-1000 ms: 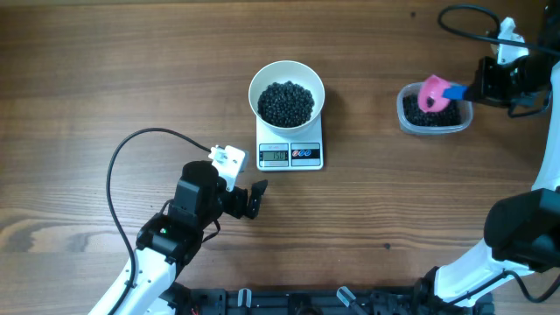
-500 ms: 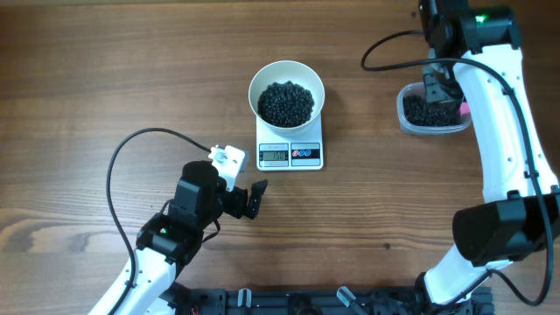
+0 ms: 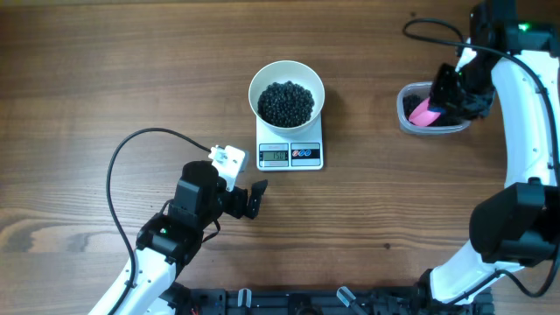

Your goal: Scoop item into bowl and weigh 150g on scale

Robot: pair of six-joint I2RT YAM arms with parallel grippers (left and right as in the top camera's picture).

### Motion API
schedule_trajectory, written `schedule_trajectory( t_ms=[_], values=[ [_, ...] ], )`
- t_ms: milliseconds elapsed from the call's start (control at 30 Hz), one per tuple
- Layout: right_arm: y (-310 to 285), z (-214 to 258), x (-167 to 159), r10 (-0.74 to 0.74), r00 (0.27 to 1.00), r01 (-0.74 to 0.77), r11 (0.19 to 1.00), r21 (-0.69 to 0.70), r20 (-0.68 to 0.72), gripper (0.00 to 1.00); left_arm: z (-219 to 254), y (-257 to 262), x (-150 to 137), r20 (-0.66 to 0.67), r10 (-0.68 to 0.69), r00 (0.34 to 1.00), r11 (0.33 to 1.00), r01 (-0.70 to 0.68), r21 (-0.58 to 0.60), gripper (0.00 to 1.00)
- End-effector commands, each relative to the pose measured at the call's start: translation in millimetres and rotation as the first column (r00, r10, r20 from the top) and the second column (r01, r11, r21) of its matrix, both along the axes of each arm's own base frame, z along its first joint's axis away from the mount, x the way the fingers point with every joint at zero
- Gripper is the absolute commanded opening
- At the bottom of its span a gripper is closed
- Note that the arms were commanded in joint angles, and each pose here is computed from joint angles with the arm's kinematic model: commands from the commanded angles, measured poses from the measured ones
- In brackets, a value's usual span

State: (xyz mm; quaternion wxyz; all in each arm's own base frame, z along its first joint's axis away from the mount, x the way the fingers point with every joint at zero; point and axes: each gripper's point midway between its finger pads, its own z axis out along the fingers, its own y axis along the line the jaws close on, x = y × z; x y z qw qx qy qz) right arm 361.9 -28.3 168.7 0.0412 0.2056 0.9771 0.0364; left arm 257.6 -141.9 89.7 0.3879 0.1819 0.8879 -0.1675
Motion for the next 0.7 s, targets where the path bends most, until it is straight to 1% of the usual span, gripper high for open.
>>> schedule_trajectory(
  t_ms=[0, 33, 133, 167, 200, 300, 367, 400, 433, 467, 567, 667],
  values=[
    [-1, 6, -14, -0.063, 0.998, 0.064, 0.997, 0.044, -0.026, 0.61, 0, 2, 1, 0.001, 0.015, 1.000, 1.000, -0.015, -0.004, 1.00],
    [-4, 5, -20, -0.071, 0.996, 0.073, 0.996, 0.044, -0.051, 0.73, 0, 2, 1, 0.001, 0.015, 1.000, 1.000, -0.015, -0.004, 1.00],
    [-16, 5, -42, -0.108, 0.985, 0.110, 0.994, 0.011, -0.133, 0.93, 0, 2, 1, 0.001, 0.015, 1.000, 1.000, -0.015, -0.004, 1.00],
    [-23, 5, -52, -0.135, 0.976, 0.135, 0.991, -0.013, -0.172, 0.95, 0, 2, 1, 0.001, 0.015, 1.000, 1.000, -0.015, -0.004, 1.00],
    [-23, 7, -52, -0.136, 0.977, 0.136, 0.991, -0.012, -0.167, 0.96, 0, 2, 1, 0.001, 0.015, 1.000, 1.000, -0.015, -0.004, 1.00],
    [-22, 20, -54, -0.137, 0.983, 0.136, 0.991, -0.013, -0.121, 0.96, 0, 2, 1, 0.001, 0.015, 1.000, 1.000, -0.015, -0.004, 1.00],
    [-17, 44, -52, -0.129, 0.992, 0.129, 0.992, 0.004, -0.003, 0.97, 0, 2, 1, 0.001, 0.015, 1.000, 1.000, -0.015, -0.004, 1.00],
    [-14, 61, -50, -0.112, 0.990, 0.111, 0.994, 0.018, 0.081, 0.96, 0, 2, 1, 0.001, 0.015, 1.000, 1.000, -0.015, -0.004, 1.00],
    [-6, 87, -48, -0.056, 0.976, 0.050, 0.998, 0.034, 0.209, 0.96, 0, 2, 1, 0.001, 0.015, 1.000, 1.000, -0.015, -0.004, 1.00],
    [-3, 114, -50, -0.024, 0.945, 0.017, 1.000, 0.026, 0.327, 0.97, 0, 2, 1, 0.001, 0.015, 1.000, 1.000, -0.015, -0.004, 1.00],
    [-6, 168, -69, -0.019, 0.849, 0.045, 0.998, -0.036, 0.528, 0.98, 0, 2, 1, 0.001, 0.015, 1.000, 1.000, -0.015, -0.004, 1.00],
    [-1, 196, -94, -0.010, 0.790, 0.051, 0.998, -0.049, 0.613, 1.00, 0, 2, 1, 0.001, 0.015, 1.000, 1.000, -0.015, -0.004, 1.00]
  ],
)
